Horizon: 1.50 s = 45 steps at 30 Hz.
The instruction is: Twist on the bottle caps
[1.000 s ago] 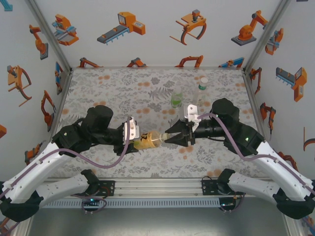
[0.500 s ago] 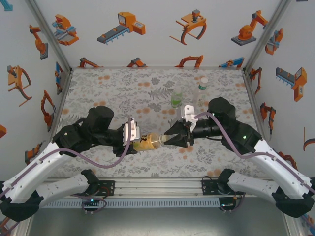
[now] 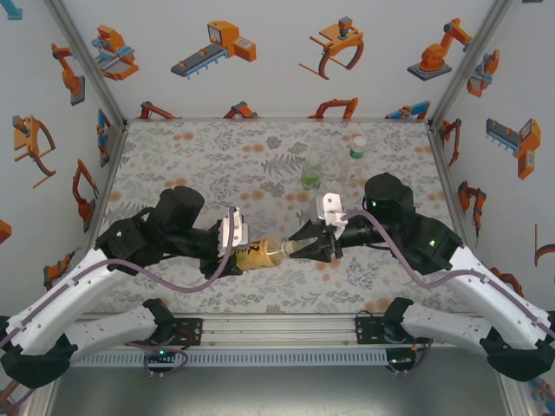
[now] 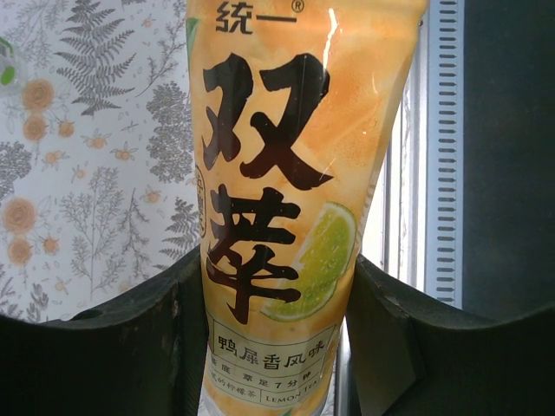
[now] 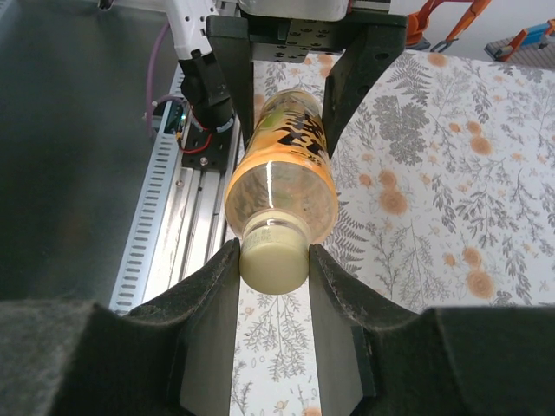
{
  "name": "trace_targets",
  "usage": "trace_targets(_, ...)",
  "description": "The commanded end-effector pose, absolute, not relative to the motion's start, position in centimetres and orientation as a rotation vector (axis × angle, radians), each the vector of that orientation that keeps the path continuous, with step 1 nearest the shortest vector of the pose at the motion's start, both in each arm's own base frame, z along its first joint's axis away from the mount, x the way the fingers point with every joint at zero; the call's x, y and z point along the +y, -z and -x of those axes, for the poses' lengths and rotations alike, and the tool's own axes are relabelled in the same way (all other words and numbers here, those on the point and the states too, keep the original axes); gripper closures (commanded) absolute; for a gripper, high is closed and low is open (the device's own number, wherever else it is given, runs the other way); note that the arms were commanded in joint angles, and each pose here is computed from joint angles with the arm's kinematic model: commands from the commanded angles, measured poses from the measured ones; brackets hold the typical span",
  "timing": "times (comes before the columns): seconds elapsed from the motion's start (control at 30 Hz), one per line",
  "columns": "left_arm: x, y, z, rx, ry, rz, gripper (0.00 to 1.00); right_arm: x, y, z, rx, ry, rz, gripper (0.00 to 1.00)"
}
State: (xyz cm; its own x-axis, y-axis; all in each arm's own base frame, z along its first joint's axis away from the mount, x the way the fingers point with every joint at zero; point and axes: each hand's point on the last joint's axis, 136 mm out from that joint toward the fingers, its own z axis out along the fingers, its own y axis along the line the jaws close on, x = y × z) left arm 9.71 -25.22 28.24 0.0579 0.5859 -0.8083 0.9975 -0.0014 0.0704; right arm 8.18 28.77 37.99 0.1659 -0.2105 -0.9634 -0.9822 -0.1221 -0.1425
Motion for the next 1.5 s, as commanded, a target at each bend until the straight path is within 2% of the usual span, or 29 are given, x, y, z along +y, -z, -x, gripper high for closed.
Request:
trace_targets(0.0,-26.1,-30.3,-9.5,1.564,0.844,-1.628,1.0,28.4,-39.0,-6.9,1.107,-1.045,1.566,1.0)
trace_targets(0.4,-26.8,-30.4,-9.0,1.568,0.91,-1.657,1.0,28.3,-38.5,-6.3,1.113,-1.074,1.584,1.0)
trace_targets(0.67,-26.5,-30.5,-10.0,1.564,0.837,-1.624,1.0,28.4,-37.7,-8.3,1.368,-1.136,1.368,1.0)
trace_targets(0.87,-26.5,-30.7,-10.5,1.553,0.797,-1.598,1.0,28.2,-37.3,-10.6,1.643,-1.284,1.009,1.0)
trace_targets(1.1,-26.5,-30.7,-10.8,1.548,0.782,-1.596,1.0,26.5,-33.7,-14.1,2.202,-1.364,0.293,1.0)
trace_targets(1.33,-27.0,-30.8,-11.0,1.533,0.79,-1.593,1.0,26.7,-29.3,-13.8,2.521,-1.532,-0.375,1.0)
trace_targets(1.47,-27.2,-30.7,-11.2,1.531,0.791,-1.59,1.0,26.5,-29.3,-14.2,2.481,-1.57,-0.534,0.99)
